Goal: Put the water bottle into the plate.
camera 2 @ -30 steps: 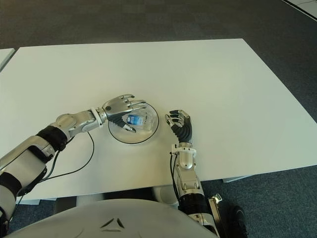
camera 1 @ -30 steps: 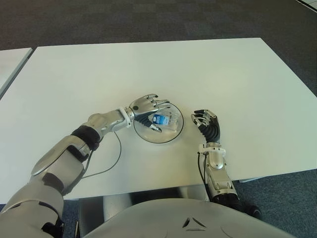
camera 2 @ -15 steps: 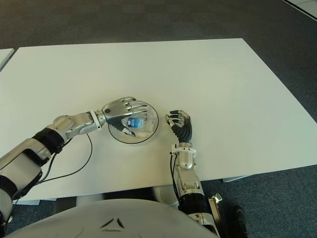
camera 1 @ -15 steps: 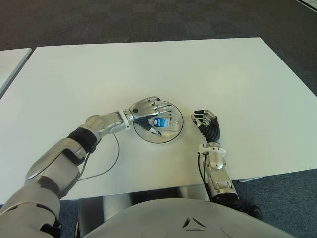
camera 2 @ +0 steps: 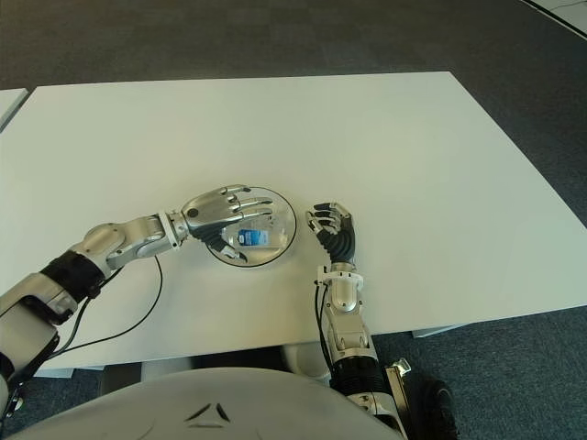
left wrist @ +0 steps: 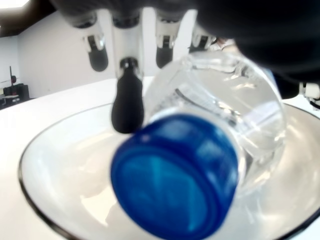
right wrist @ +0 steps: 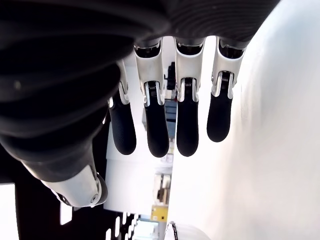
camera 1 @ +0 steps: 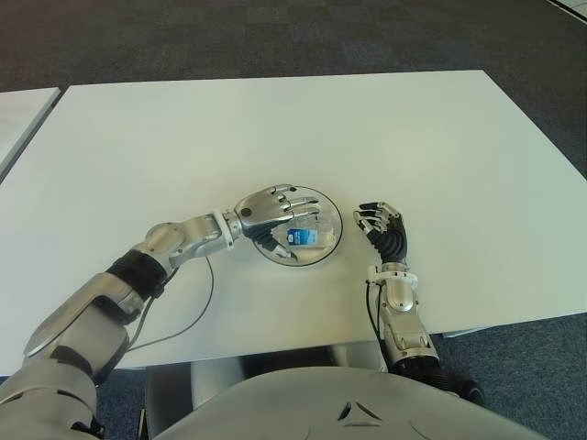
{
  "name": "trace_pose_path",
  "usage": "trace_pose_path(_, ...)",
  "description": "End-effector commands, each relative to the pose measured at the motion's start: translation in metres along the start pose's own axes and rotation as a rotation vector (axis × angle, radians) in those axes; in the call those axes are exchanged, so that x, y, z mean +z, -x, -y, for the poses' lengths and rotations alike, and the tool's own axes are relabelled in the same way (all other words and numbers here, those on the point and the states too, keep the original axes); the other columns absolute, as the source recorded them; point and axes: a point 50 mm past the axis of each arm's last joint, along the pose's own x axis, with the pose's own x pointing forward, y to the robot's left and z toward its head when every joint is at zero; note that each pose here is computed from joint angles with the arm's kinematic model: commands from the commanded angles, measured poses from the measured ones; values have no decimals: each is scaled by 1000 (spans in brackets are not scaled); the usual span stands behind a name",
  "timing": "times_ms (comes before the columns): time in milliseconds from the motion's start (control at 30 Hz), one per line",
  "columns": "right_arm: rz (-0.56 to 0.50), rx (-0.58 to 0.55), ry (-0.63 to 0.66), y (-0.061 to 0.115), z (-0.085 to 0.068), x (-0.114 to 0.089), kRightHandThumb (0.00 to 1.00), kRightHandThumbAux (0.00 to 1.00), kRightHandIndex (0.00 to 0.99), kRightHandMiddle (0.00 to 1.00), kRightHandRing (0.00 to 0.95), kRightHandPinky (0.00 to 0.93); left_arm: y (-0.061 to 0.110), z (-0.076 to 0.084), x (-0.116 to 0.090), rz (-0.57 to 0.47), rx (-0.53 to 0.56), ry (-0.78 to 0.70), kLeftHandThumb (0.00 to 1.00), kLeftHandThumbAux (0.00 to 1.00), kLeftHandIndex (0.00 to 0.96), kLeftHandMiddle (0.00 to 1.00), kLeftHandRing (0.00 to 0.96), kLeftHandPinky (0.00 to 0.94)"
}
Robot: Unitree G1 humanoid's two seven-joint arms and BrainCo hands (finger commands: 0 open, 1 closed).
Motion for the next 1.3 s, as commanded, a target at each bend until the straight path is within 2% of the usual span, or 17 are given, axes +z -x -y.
trace_pose_path(33, -13, 1, 0, -1, 0, -2, 703, 736, 417, 405, 391, 400, 7, -2, 9, 10, -6, 12, 235, 194, 0, 0, 0, 0)
trace_pose_path(267, -9, 3, 2, -2, -1, -2, 702, 736, 417, 407, 397, 403, 13, -9, 15, 15, 13, 14, 217, 206, 0, 0, 0, 0)
trace_pose_path(467, -9, 4, 5, -2, -1, -2, 701, 735, 418, 409, 399, 405, 18, -15, 16, 4, 38, 72, 186, 248, 0, 0, 0, 0)
trace_pose_path(600, -7, 5, 8, -3, 0, -2, 701, 735, 418, 408, 398, 405, 20, -21, 14, -10, 62, 160, 156, 283, 0, 0, 0, 0)
trace_pose_path(733, -1, 7, 7, -3, 0, -2, 700, 735, 418, 408, 400, 412, 20, -33, 2, -56, 127, 328, 118, 322, 0, 0, 0, 0)
trace_pose_path(933, 5, 10, 4, -4, 0, -2, 701, 735, 418, 407, 401, 412, 18, -61, -27, -150, 296, 650, 72, 383, 0, 0, 0, 0)
trace_pose_path(1000, 5, 10, 5, -4, 0, -2, 701, 735, 418, 407, 401, 411, 18, -65, -30, -162, 331, 702, 51, 411, 0, 0, 0, 0)
trace_pose_path(1133, 8, 11, 7, -4, 0, -2, 702, 735, 418, 408, 403, 410, 20, -75, -49, -239, 515, 865, 13, 448, 0, 0, 0, 0)
trace_pose_path(1300, 10, 12, 4, -4, 0, -2, 702, 735, 419, 409, 402, 409, 23, -83, -65, -271, 663, 992, 1, 462, 0, 0, 0, 0)
